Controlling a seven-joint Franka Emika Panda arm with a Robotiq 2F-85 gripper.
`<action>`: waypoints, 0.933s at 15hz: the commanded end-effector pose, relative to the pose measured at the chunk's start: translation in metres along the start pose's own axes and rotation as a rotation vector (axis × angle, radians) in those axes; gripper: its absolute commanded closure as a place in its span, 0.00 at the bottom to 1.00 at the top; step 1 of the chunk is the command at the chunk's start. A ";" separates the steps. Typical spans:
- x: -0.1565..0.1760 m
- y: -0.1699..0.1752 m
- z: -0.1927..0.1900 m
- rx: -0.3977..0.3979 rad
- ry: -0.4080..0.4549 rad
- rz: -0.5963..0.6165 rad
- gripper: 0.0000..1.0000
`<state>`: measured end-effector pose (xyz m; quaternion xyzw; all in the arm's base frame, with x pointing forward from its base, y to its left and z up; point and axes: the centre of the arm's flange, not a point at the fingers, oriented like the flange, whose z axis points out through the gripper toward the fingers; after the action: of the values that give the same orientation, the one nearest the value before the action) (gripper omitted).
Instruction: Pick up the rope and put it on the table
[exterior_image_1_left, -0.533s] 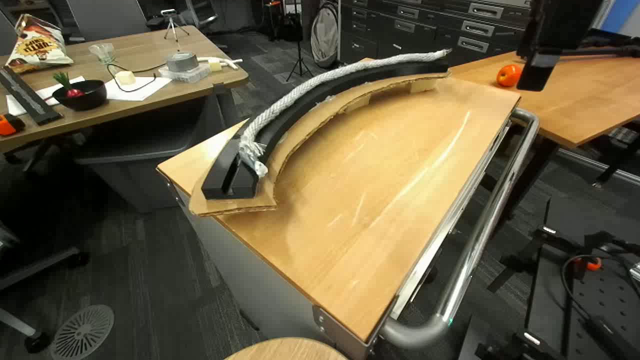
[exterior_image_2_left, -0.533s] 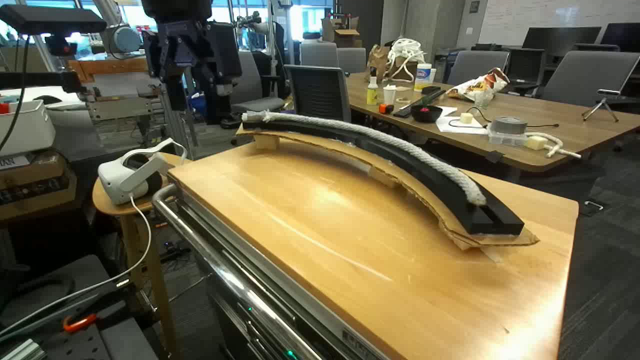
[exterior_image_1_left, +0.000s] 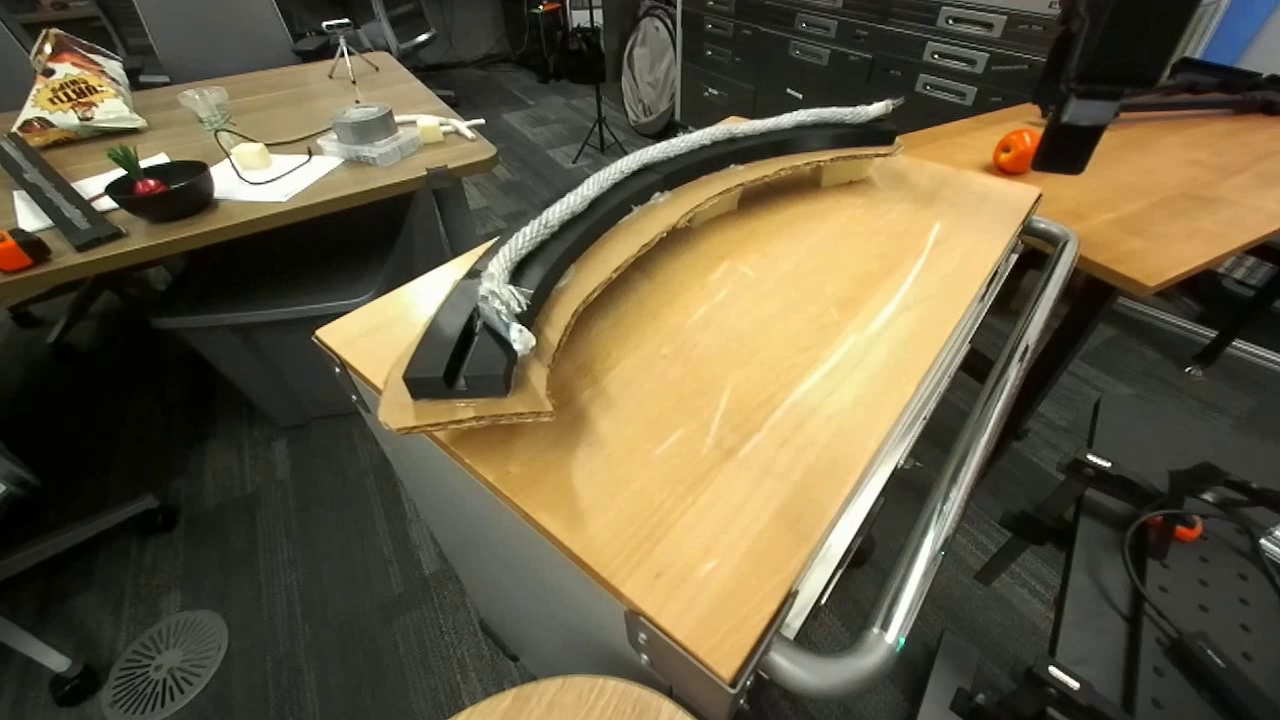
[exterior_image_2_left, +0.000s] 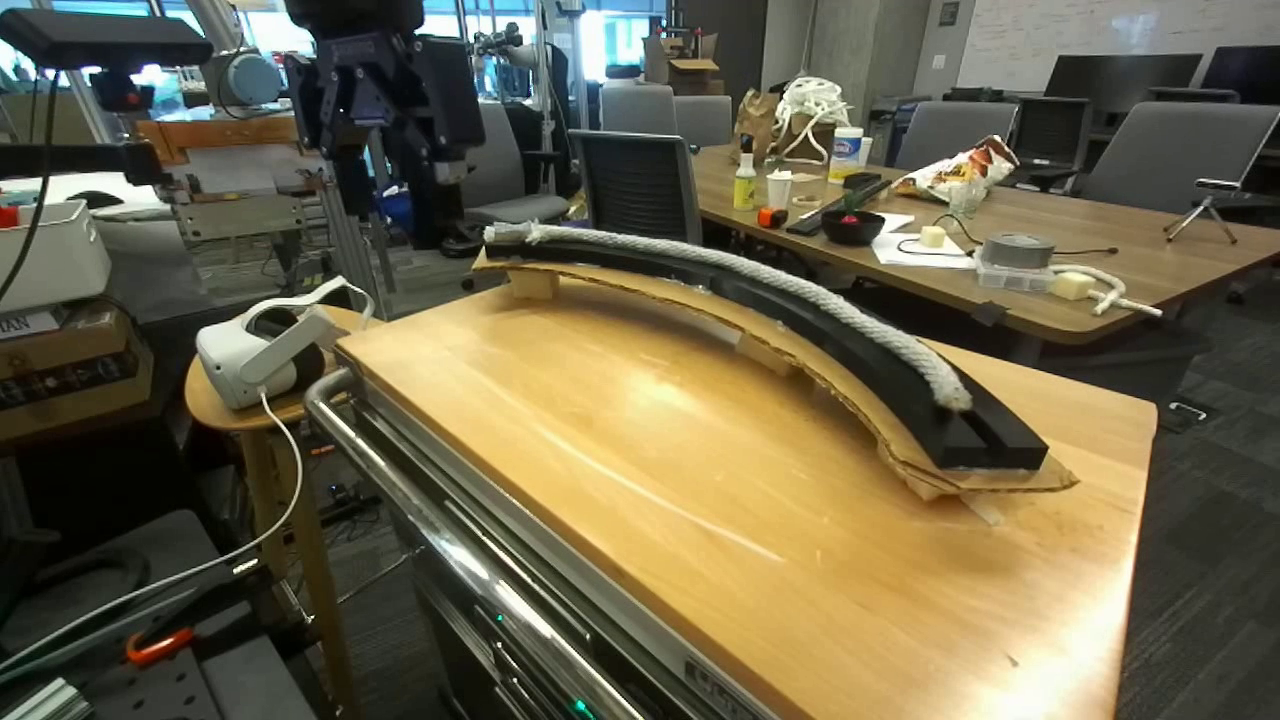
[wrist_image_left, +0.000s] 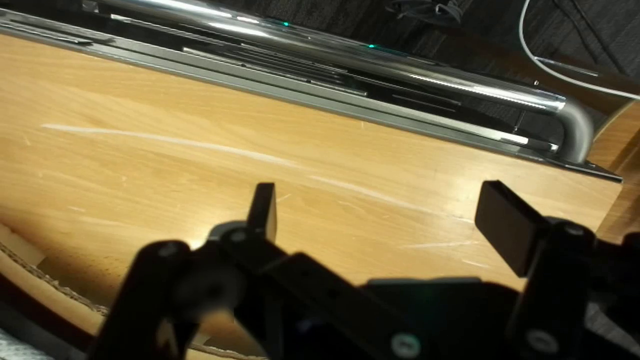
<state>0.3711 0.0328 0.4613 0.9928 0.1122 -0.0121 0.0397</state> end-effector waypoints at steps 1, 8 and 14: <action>0.000 0.000 0.000 0.000 0.000 0.000 0.00; -0.020 0.061 0.003 0.008 -0.092 0.389 0.00; -0.024 0.070 0.010 0.080 -0.067 0.370 0.00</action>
<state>0.3630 -0.0416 0.4575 0.9964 -0.0740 -0.0420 0.0052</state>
